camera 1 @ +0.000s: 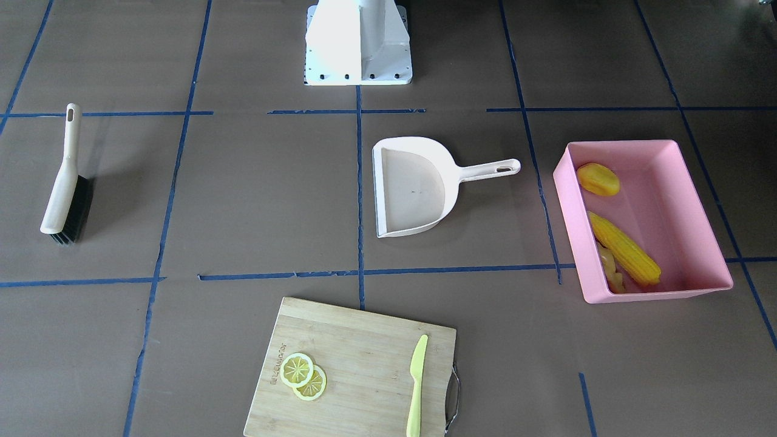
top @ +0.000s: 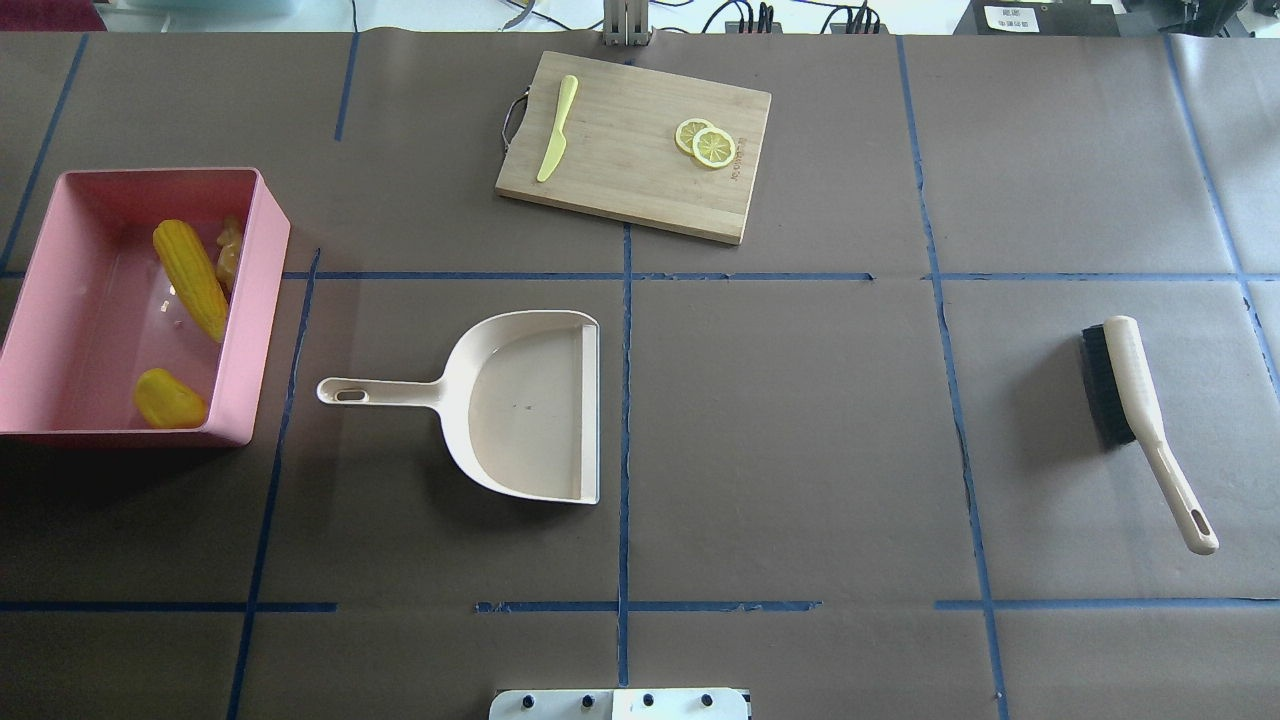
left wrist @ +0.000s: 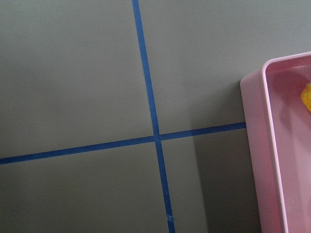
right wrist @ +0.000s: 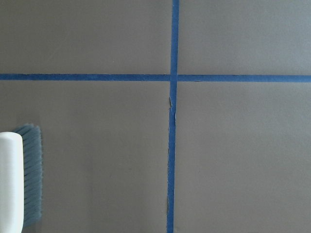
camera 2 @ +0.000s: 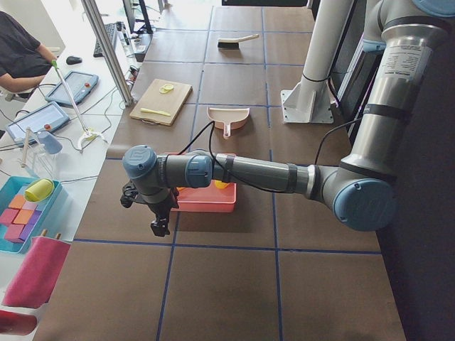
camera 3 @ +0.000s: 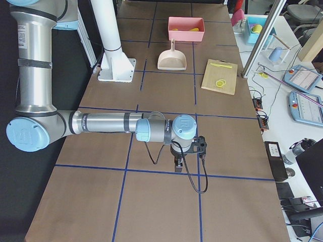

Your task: Sweep and dump trash into bin

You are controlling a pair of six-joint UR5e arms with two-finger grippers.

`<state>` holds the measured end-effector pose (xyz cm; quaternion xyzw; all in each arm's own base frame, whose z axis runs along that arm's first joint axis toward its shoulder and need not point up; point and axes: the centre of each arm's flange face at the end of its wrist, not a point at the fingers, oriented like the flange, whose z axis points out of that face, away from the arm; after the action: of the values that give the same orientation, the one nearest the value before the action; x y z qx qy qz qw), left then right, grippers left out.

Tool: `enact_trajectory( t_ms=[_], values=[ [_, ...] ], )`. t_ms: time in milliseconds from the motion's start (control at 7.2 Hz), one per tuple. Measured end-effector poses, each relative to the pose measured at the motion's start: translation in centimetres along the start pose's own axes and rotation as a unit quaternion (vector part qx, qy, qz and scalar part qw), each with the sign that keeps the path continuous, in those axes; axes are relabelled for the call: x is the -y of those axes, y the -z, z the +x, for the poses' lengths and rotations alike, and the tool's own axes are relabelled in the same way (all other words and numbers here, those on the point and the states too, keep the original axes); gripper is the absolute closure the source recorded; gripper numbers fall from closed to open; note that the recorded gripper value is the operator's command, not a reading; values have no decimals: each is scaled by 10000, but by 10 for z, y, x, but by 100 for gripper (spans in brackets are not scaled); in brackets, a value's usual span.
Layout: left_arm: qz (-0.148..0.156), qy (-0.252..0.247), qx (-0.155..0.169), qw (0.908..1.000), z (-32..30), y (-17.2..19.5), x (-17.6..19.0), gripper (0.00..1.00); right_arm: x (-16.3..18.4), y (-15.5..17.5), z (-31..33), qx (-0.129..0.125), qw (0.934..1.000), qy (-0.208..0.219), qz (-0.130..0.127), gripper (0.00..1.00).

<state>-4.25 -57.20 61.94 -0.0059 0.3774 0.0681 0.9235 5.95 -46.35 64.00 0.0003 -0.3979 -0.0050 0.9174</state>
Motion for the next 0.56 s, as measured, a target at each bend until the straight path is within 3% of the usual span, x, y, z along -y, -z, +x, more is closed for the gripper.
enact_trajectory(
  t_ms=[278, 556],
  values=[
    [-59, 72, -7, 10000, -12, -15, -17, 0, -2, -1, 6, -34, 10000, -57, -14, 0],
    [90, 77, -4, 9999, -25, -28, -39, 0, -3, -1, 7, -43, 10000, -83, -16, 0]
  ],
)
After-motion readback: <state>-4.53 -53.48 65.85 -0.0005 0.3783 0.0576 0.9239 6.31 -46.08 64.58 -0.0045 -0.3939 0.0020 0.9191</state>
